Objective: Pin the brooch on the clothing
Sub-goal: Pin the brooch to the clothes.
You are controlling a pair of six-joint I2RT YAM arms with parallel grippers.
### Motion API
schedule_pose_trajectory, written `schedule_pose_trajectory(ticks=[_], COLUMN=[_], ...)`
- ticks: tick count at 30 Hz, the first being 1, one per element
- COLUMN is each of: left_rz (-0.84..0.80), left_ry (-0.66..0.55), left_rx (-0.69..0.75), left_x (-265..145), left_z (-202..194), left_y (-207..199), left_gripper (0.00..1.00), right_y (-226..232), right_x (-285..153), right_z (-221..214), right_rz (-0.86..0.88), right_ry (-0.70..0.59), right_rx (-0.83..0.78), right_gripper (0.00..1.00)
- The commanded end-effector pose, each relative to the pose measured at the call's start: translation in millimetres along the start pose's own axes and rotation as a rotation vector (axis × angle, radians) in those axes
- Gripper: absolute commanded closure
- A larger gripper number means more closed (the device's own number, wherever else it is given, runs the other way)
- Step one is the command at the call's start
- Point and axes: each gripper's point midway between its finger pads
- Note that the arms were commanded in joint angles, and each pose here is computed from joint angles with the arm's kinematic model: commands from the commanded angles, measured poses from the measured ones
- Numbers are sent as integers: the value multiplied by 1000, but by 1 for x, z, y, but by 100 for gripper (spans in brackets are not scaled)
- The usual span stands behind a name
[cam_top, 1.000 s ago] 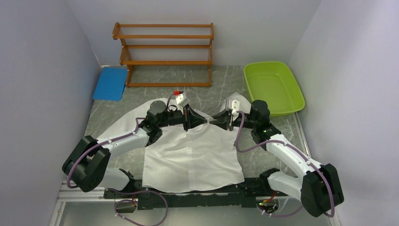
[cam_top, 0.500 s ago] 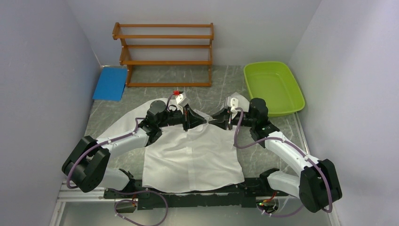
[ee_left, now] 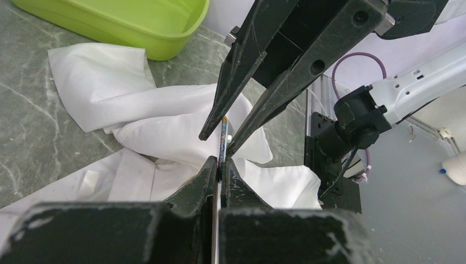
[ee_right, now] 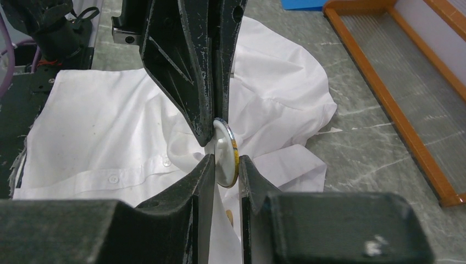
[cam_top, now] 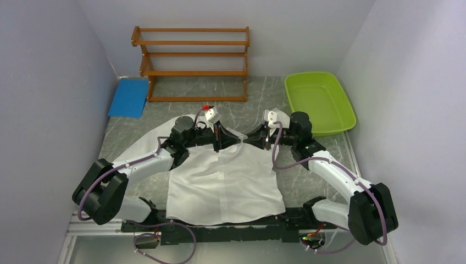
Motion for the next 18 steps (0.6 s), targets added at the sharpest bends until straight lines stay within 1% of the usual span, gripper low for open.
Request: schedule_pose_trajectory(ticks=[1,5,18], left_rz=[-86,-85,-118], left_ry=[-43,-41,-30], left_rx=[87,97,106], left_x=[4,5,11], left_z=[31,34,37], left_y=[-31,-32,-35], left_gripper=[97,97,97], right_y=[-13,-13,-20], right_x=[6,7,10], right_z=[17,19,15], right_rz=[0,2,-11], right_ry=[-26,-37,0], right_rx=[-49,-49,-25], right_gripper=[83,77,77])
Point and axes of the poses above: each gripper's point midway between its finger pads, its own x axis out along the fingers, its own y axis along the line the jaws close on, z = x × y, and after that the axes turned 13 degrees about -x, right-handed
